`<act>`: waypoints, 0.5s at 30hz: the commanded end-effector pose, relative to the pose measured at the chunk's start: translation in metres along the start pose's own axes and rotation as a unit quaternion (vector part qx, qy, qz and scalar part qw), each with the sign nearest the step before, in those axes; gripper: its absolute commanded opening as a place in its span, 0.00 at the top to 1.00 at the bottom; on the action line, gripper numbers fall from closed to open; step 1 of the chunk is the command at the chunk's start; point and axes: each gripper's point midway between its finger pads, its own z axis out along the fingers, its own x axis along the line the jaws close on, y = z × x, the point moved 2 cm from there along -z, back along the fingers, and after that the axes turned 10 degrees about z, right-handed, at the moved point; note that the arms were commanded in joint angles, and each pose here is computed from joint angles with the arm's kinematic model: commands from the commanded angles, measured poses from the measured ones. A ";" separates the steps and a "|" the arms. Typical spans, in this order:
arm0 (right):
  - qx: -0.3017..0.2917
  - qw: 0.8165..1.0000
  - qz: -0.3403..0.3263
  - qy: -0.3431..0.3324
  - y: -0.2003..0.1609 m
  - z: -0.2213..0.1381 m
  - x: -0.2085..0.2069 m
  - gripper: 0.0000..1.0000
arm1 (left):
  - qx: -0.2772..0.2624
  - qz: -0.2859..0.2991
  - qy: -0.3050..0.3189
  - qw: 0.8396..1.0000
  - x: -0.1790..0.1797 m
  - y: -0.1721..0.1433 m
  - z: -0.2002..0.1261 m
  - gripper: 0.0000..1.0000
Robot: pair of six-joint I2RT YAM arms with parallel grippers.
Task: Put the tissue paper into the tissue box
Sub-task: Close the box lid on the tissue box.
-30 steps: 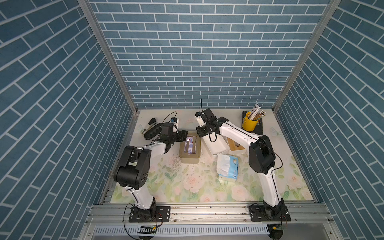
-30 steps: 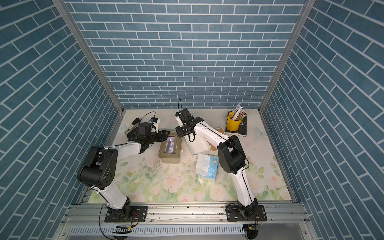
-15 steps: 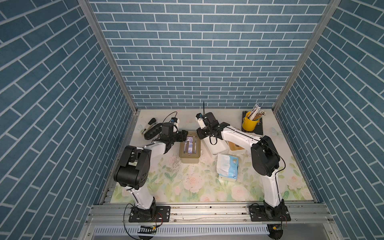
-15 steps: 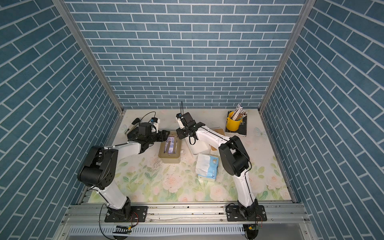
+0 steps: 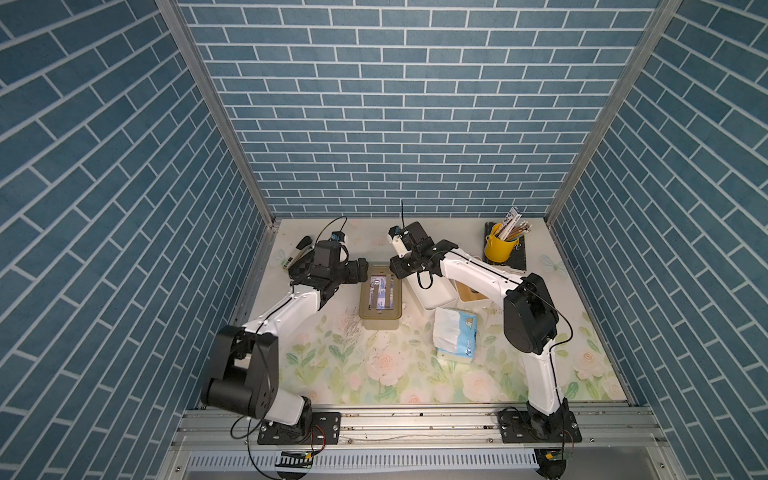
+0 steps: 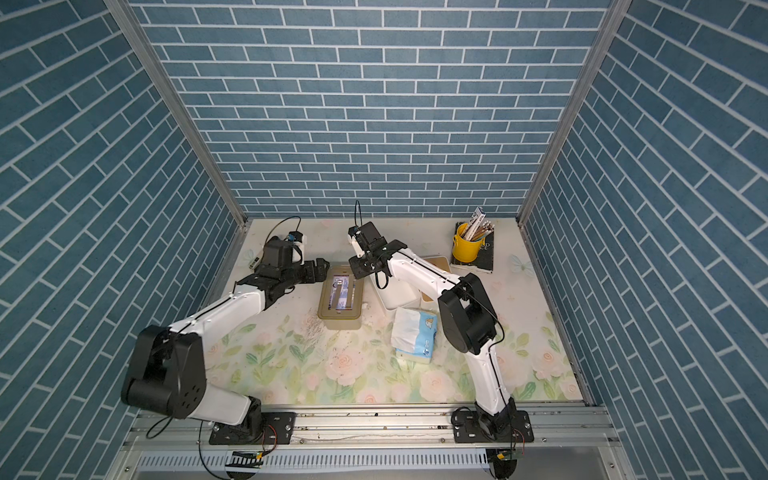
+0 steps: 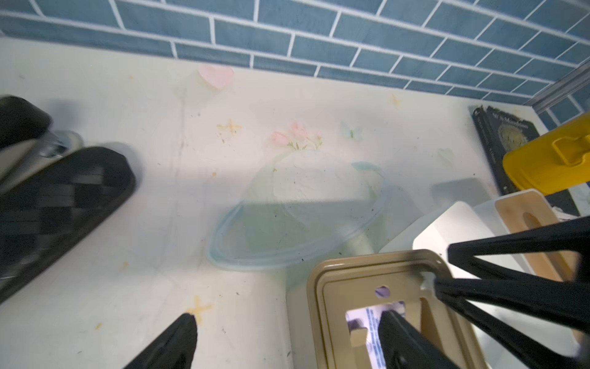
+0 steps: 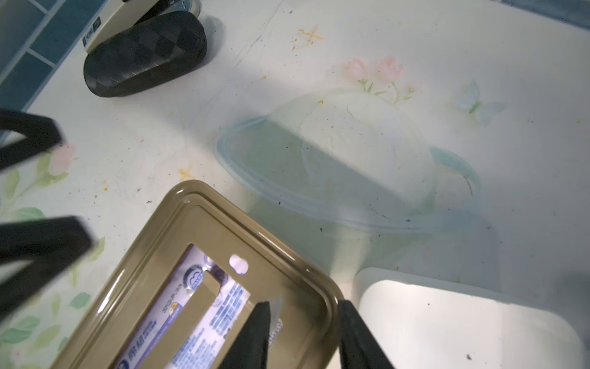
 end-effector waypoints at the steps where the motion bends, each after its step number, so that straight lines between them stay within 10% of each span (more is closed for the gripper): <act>1: -0.024 1.000 -0.003 0.001 0.013 -0.029 0.004 0.54 | 0.047 -0.022 0.029 0.998 0.007 -0.034 -0.028 0.10; 15: -0.015 0.999 0.021 0.046 -0.039 -0.067 0.015 0.49 | 0.067 -0.080 -0.050 0.993 -0.013 -0.115 -0.034 0.22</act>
